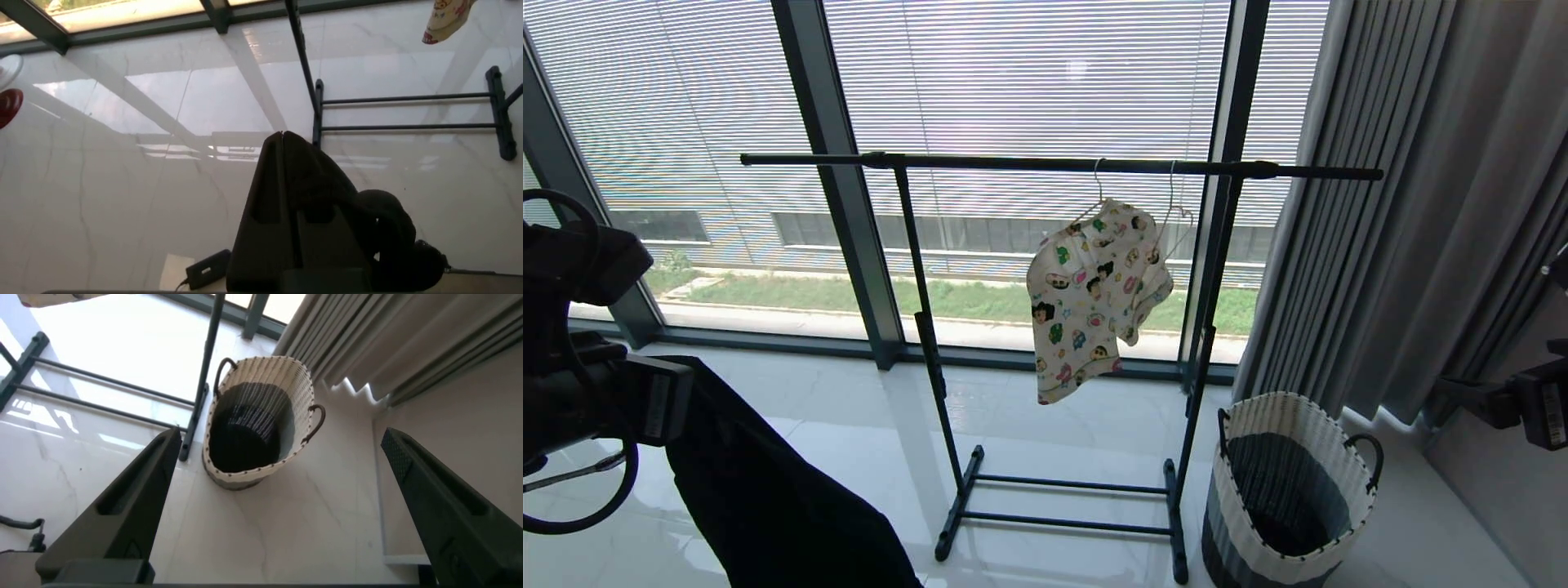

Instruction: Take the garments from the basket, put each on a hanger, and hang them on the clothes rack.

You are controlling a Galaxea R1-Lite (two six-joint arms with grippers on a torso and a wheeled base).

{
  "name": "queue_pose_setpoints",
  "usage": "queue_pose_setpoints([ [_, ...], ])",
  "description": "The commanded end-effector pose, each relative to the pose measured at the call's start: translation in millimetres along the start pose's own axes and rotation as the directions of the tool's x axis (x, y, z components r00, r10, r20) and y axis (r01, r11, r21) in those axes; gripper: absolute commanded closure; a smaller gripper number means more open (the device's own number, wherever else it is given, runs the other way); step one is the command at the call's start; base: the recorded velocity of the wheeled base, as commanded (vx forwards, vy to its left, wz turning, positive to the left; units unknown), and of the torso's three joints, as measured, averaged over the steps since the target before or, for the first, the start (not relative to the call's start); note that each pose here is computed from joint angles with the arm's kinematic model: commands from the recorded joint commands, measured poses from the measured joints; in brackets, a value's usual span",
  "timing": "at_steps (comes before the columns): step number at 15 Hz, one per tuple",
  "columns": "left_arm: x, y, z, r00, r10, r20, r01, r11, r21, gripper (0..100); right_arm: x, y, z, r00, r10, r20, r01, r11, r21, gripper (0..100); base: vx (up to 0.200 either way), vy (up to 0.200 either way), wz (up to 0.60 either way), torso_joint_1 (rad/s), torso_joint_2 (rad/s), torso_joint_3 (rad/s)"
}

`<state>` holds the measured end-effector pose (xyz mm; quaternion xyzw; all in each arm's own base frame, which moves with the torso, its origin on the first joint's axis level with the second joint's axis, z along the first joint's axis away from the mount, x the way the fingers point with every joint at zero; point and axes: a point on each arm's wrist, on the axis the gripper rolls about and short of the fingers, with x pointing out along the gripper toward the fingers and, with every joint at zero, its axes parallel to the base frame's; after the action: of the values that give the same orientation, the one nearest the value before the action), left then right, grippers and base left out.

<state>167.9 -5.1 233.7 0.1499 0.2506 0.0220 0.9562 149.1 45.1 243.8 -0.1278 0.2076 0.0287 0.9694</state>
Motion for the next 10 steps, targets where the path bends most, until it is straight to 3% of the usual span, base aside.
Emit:
queue_pose_setpoints([
  [1, -0.8, 0.0, -0.6, 1.000, 0.001, 0.001, -0.001, 1.000, 0.000, 100, -0.4, 0.0, -0.2, 1.000, 0.000, 0.001, 0.000, 1.000, 0.001, 0, 0.000, 0.000, 0.00, 0.000, 0.00, 0.000],
  [5, -1.3, -0.1, -0.5, 1.000, 0.000, 0.003, 0.000, 1.000, -0.001, 100, -0.4, 0.0, -0.1, 1.000, 0.000, 0.002, 0.000, 1.000, 0.001, 0, 0.000, 0.000, 0.00, 0.000, 0.00, 0.000],
  [9, -1.3, -0.2, -0.5, 1.000, -0.001, 0.003, 0.001, 1.000, -0.001, 100, -0.4, 0.0, -0.1, 1.000, 0.000, 0.002, 0.000, 1.000, 0.001, 0, 0.000, 0.200, 0.00, 0.004, 0.00, 0.001],
  [10, -1.3, -0.2, -0.5, 1.000, -0.001, 0.003, 0.001, 1.000, -0.001, 100, -0.4, 0.0, -0.1, 1.000, 0.000, 0.002, 0.000, 1.000, 0.001, 0, 0.000, 0.000, 0.00, 0.000, 0.00, 0.000],
])
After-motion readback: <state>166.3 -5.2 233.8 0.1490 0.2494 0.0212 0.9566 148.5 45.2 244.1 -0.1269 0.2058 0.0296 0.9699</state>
